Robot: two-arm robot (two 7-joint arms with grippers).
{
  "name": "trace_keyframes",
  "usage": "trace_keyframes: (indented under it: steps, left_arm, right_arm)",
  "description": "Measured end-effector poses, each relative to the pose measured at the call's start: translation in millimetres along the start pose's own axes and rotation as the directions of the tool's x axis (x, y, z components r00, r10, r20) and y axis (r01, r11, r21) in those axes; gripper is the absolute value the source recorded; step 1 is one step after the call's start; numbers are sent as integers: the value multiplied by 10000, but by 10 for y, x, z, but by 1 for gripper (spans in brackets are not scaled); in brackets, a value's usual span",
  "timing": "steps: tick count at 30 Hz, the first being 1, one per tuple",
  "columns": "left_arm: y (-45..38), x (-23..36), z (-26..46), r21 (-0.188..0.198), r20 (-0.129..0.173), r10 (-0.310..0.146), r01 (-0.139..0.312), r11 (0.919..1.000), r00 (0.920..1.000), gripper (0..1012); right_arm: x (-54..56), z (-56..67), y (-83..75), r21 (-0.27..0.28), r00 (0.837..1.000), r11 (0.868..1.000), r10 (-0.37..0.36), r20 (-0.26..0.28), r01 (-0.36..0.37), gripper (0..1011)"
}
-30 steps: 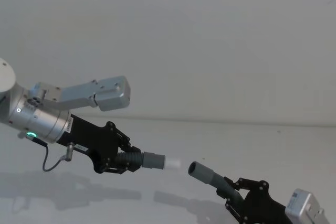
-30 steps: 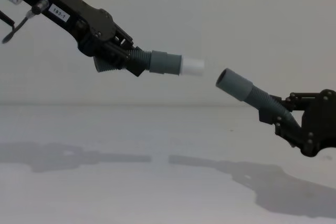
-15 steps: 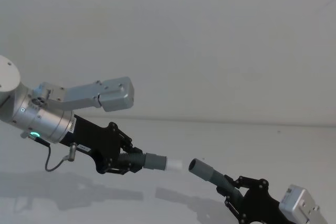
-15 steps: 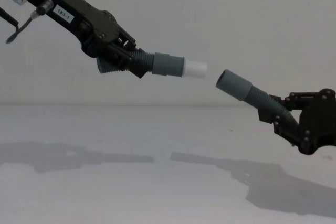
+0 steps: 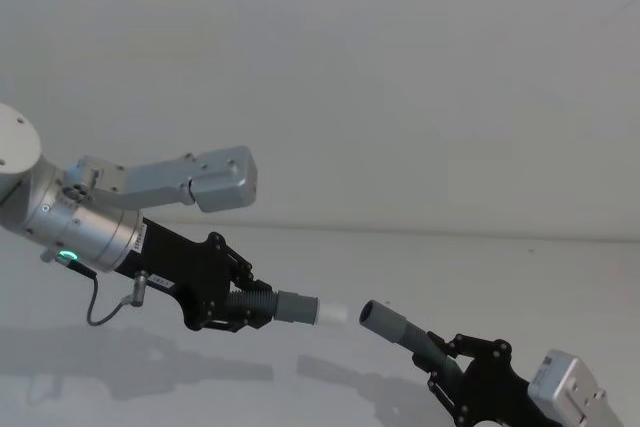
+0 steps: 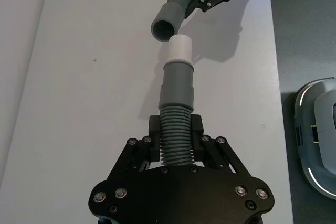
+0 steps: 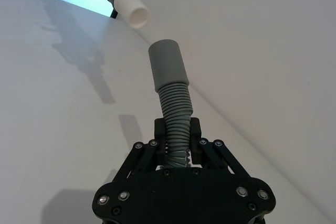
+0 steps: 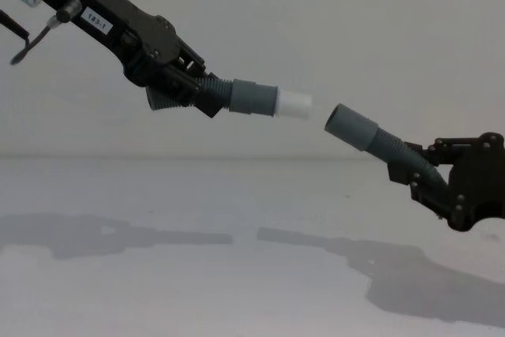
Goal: Use both hands to pick up one end of the pipe from the table, align the ends, and insert them.
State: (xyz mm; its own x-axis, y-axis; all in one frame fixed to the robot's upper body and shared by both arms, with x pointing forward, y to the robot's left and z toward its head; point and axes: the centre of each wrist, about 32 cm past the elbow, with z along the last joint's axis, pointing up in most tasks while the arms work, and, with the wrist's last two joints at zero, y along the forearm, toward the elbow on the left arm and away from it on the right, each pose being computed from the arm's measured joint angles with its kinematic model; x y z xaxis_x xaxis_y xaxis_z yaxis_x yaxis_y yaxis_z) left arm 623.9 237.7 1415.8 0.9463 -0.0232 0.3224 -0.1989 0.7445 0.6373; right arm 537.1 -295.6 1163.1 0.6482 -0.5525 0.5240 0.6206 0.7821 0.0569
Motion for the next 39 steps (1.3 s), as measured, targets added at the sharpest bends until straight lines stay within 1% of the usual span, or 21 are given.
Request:
trace_keyframes:
  steps: [2, 7, 12, 14, 16, 21, 22, 26, 28, 34, 39]
  left_arm:
    - [0, 4, 4, 18, 1, -9, 9, 10000, 10000, 301]
    - [0, 34, 30, 147, 16, -125, 125, 9998, 9999, 301]
    - [-7, 103, 88, 383, 98, -386, 382, 9985, 9992, 301]
    - [-10, 141, 118, 466, 174, -511, 502, 9976, 9985, 301]
    - [-16, 162, 135, 505, 232, -597, 585, 9970, 9979, 301]
    - [-47, 244, 197, 629, 450, -902, 873, 9942, 9949, 301]
    - [-47, 244, 197, 629, 450, -902, 873, 9942, 9949, 301]
    - [-60, 285, 229, 710, 586, -1023, 980, 9926, 9930, 301]
    - [-63, 299, 247, 765, 657, -1040, 989, 9922, 9924, 301]
    - [-76, 311, 288, 958, 825, -1047, 966, 9907, 9911, 300]
    - [-79, 310, 337, 1254, 1045, -945, 811, 9888, 9900, 301]
  right_arm:
    - [-1, 1, 0, -11, 10000, 10000, -6, -1, 6, 225]
    - [-1, 4, 0, -25, 10000, 10000, -29, 8, 29, 225]
    - [-2, 6, 1, -41, 10000, 10000, -33, 9, 33, 225]
    - [-3, 7, 2, -43, 10000, 10000, -32, 9, 32, 225]
    - [-4, 7, 1, -51, 10000, 10000, -34, 6, 34, 225]
    - [-5, 7, 2, -57, 10000, 10000, -35, 4, 35, 225]
    - [-5, 8, 2, -57, 10000, 10000, -36, 4, 36, 225]
    - [-6, 8, 2, -62, 10000, 10000, -37, 4, 37, 225]
    - [-6, 8, 2, -63, 10000, 10000, -39, 5, 39, 225]
    - [-6, 10, 3, -65, 10000, 10000, -43, 7, 43, 225]
    - [-6, 9, 3, -66, 10000, 10000, -44, 7, 44, 225]
